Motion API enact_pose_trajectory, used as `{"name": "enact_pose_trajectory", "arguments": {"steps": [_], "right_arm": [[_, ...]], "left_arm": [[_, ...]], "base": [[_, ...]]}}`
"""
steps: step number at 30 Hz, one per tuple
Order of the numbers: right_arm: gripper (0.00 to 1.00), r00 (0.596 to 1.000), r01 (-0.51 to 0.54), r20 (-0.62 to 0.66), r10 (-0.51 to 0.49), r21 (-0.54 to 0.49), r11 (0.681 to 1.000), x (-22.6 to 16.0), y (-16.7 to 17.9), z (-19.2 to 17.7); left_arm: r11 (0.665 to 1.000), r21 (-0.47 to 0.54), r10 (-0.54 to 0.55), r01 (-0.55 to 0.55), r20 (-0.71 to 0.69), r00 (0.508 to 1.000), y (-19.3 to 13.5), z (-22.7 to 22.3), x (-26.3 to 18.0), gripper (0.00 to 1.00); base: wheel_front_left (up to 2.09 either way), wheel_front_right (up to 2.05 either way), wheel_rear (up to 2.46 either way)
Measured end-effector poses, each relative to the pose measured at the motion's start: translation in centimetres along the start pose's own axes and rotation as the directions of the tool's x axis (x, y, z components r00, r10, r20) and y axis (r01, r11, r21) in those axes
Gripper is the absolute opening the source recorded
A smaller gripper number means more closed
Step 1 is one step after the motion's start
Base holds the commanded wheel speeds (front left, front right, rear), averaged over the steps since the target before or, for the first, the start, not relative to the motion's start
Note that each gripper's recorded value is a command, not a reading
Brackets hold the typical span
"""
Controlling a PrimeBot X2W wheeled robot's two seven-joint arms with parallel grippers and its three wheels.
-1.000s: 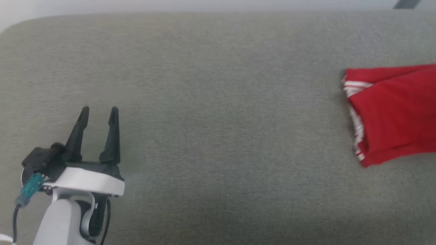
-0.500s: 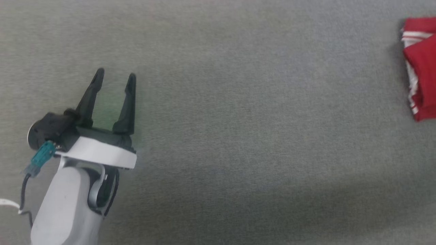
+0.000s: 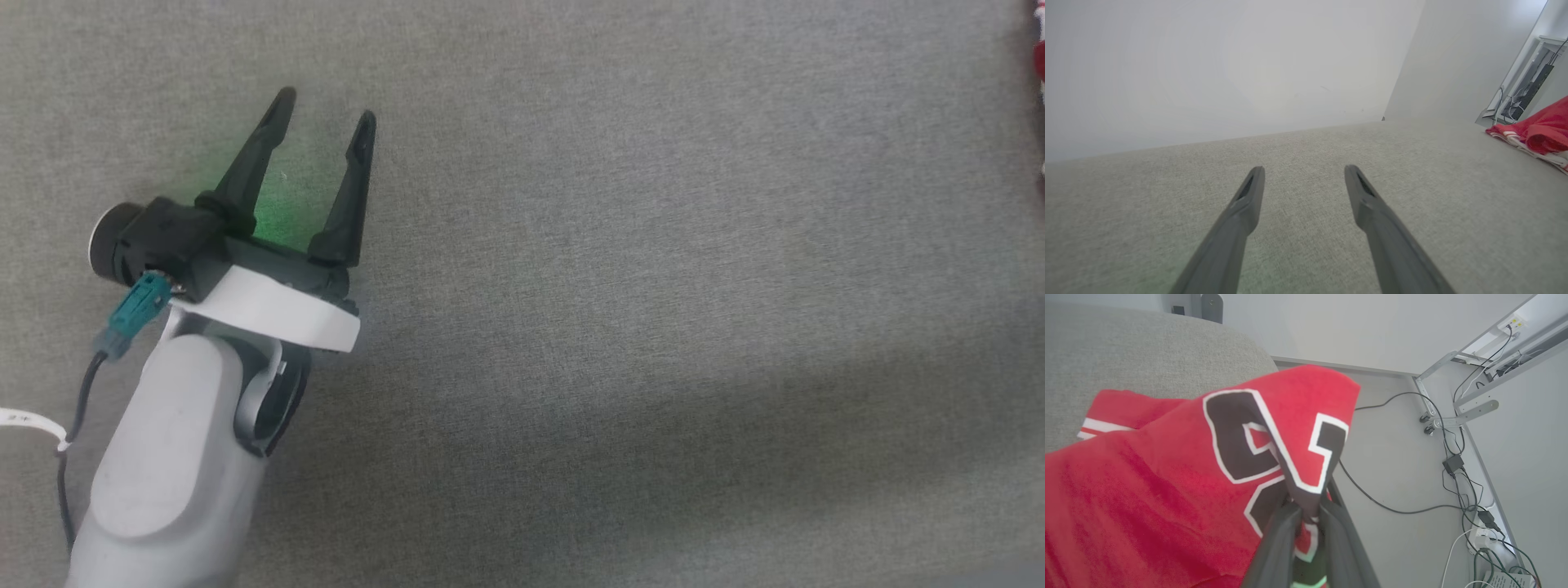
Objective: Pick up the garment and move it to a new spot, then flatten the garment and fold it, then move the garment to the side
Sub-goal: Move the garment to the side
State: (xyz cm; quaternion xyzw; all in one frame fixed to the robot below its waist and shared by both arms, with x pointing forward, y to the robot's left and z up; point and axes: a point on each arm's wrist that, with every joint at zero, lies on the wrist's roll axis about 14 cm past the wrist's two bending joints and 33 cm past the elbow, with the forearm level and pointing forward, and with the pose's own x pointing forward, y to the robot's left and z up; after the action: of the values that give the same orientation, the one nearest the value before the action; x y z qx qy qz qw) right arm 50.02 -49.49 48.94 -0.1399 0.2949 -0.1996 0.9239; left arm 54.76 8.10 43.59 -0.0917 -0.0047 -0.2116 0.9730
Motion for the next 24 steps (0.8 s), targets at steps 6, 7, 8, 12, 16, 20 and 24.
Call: {"name": "enact_pose_trajectory", "arguments": {"steps": [6,7,8,12,16,20,24], "right_arm": [[0.00,1.000,0.000,-0.031,0.000,0.000,1.000,2.0,1.7,-1.7],[0.00,0.999,-0.007,-0.040,0.007,-0.001,1.000,2.3,2.2,-1.9],[0.00,0.999,-0.013,-0.044,0.013,0.001,1.000,2.6,2.7,-2.2],[0.17,0.998,-0.028,-0.061,0.028,-0.006,1.000,3.5,4.1,-2.9],[0.87,0.998,-0.022,-0.057,0.023,0.004,1.000,3.9,4.3,-2.7],[1.00,0.999,-0.008,-0.039,0.009,0.014,1.000,3.7,3.8,-1.8],[1.00,1.000,-0.004,0.007,0.004,0.047,0.999,3.2,3.3,-0.4]], "left_arm": [[1.000,0.009,-0.018,0.018,-0.010,1.000,0.0,-0.8,0.7,1.00],[1.000,0.011,-0.017,0.017,-0.010,1.000,0.1,-0.8,0.8,1.00],[1.000,0.012,-0.015,0.015,-0.011,1.000,0.2,-0.8,0.7,1.00],[1.000,0.019,0.002,-0.001,-0.010,1.000,0.9,-0.7,0.6,1.00],[0.999,0.027,0.021,-0.020,-0.006,1.000,1.6,-0.3,0.3,1.00],[0.999,0.033,0.035,-0.035,0.007,0.999,2.0,0.4,0.0,1.00],[0.998,0.037,0.048,-0.049,0.022,0.999,2.2,1.3,-0.4,1.00]], "base": [[0.00,0.00,0.00],[0.00,0.00,0.00],[0.00,0.00,0.00],[0.00,0.00,0.00],[0.00,0.00,0.00],[0.00,0.00,0.00],[0.00,0.00,0.00]]}}
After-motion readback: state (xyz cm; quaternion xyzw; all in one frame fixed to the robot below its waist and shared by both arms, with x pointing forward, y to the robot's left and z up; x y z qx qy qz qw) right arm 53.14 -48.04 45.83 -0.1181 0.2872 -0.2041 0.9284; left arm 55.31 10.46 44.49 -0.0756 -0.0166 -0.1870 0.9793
